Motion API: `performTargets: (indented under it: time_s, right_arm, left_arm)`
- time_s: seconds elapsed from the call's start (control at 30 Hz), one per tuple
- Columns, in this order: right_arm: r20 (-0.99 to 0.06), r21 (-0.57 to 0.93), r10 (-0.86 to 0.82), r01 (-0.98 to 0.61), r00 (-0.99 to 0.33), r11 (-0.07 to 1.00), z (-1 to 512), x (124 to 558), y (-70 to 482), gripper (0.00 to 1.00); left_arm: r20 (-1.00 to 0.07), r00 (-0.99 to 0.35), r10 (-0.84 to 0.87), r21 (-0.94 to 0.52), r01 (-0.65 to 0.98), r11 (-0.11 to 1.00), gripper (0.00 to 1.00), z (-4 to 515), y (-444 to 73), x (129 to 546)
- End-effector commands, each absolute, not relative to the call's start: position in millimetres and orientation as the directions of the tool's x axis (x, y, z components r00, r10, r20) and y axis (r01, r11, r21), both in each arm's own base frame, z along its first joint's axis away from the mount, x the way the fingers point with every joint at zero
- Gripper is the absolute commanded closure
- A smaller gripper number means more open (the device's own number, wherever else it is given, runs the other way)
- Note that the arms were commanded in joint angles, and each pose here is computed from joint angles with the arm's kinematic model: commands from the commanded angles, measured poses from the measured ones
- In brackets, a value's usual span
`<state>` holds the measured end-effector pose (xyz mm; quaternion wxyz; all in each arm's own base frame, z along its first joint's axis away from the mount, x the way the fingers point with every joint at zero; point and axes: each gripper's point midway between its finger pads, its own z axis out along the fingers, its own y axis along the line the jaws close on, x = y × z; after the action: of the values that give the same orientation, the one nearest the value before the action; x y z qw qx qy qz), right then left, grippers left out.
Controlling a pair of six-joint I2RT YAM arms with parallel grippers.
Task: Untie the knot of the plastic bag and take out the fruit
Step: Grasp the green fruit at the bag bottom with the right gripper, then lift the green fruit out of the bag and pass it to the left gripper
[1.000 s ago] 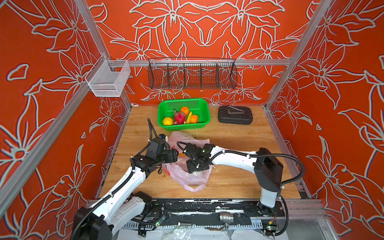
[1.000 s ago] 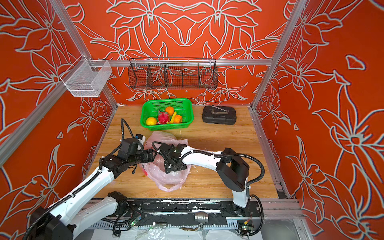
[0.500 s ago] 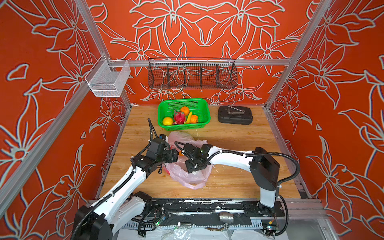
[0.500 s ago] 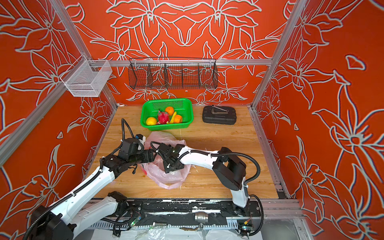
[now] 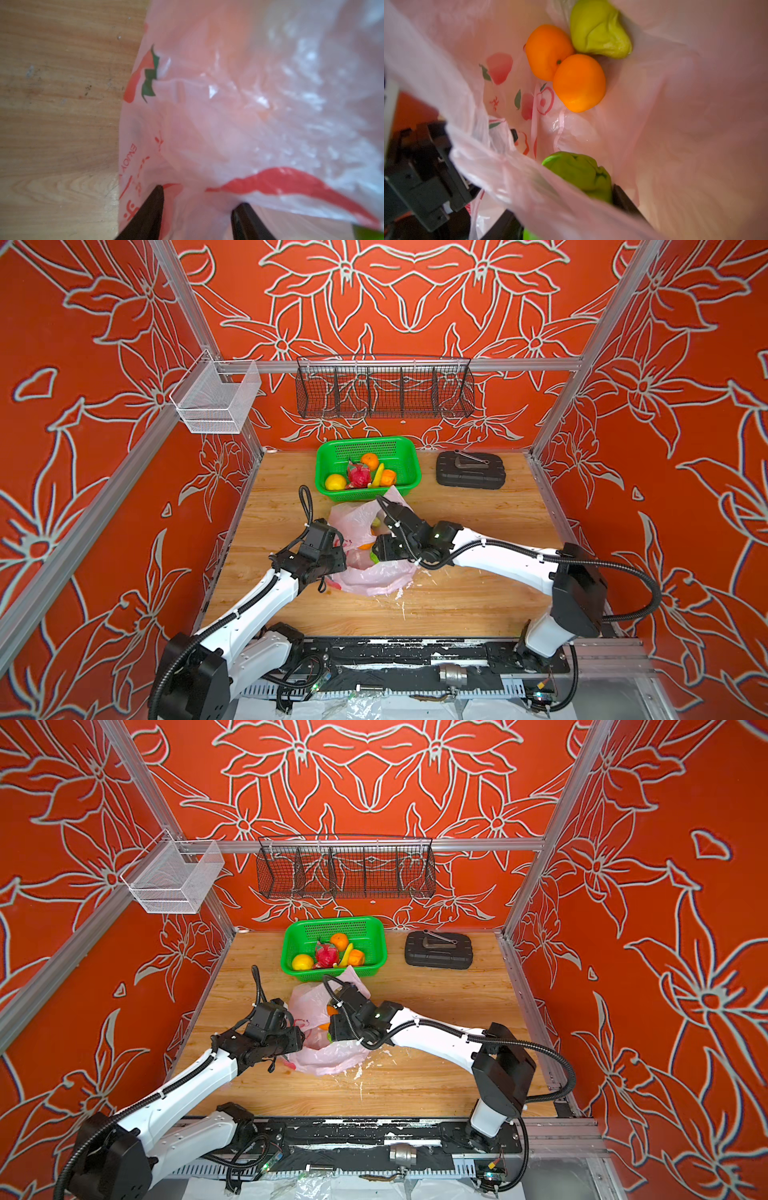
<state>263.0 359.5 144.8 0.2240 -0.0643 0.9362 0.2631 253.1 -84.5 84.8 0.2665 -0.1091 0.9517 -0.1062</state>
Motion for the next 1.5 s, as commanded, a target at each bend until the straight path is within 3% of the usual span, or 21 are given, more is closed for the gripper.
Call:
performTargets:
  time_s: [0.0, 0.27, 0.4, 0.5, 0.67, 0.8, 0.87, 1.07, 1.23, 1.47]
  right_arm:
    - [-0.435, 0.598, 0.135, -0.173, -0.890, 0.782, 161, 280, 358, 0.48]
    - [-0.396, 0.701, 0.269, -0.100, -0.878, 0.706, 170, 297, 332, 0.48]
    - [-0.390, 0.738, 0.206, -0.171, -0.897, 0.653, 172, 289, 347, 0.48]
    - [-0.386, 0.756, 0.175, -0.202, -0.906, 0.623, 173, 284, 353, 0.48]
    - [-0.385, 0.756, 0.181, -0.197, -0.905, 0.624, 171, 282, 349, 0.48]
    - [-0.384, 0.771, 0.185, -0.203, -0.905, 0.604, 173, 281, 350, 0.48]
    - [-0.374, 0.783, 0.187, -0.201, -0.908, 0.588, 174, 281, 351, 0.48]
    - [-0.347, 0.824, 0.166, -0.216, -0.923, 0.524, 182, 274, 357, 0.48]
    - [-0.343, 0.852, 0.155, -0.238, -0.926, 0.466, 191, 263, 357, 0.48]
    - [-0.320, 0.883, 0.153, -0.236, -0.935, 0.405, 202, 258, 361, 0.47]
  left_arm:
    - [-0.477, -0.836, -0.271, -0.212, -0.190, 0.959, 0.53, 75, -74, 248]
    - [-0.495, -0.833, -0.247, -0.172, -0.185, 0.968, 0.64, 78, -68, 249]
    - [-0.580, -0.784, -0.221, -0.379, 0.020, 0.925, 0.33, 136, -110, 259]
    - [-0.681, -0.690, -0.244, -0.444, 0.125, 0.887, 0.24, 188, -120, 261]
    - [-0.747, -0.628, -0.220, -0.481, 0.280, 0.831, 0.26, 248, -136, 251]
    - [-0.726, -0.668, -0.167, -0.584, 0.469, 0.663, 0.30, 275, -180, 233]
    - [-0.753, -0.650, -0.105, -0.571, 0.567, 0.594, 0.30, 276, -198, 225]
    - [-0.861, -0.509, 0.013, -0.380, 0.659, 0.649, 0.29, 238, -200, 240]
    - [-0.846, -0.531, 0.043, -0.381, 0.660, 0.647, 0.28, 216, -208, 252]
    - [-0.821, -0.566, 0.073, -0.398, 0.659, 0.638, 0.19, 192, -218, 264]
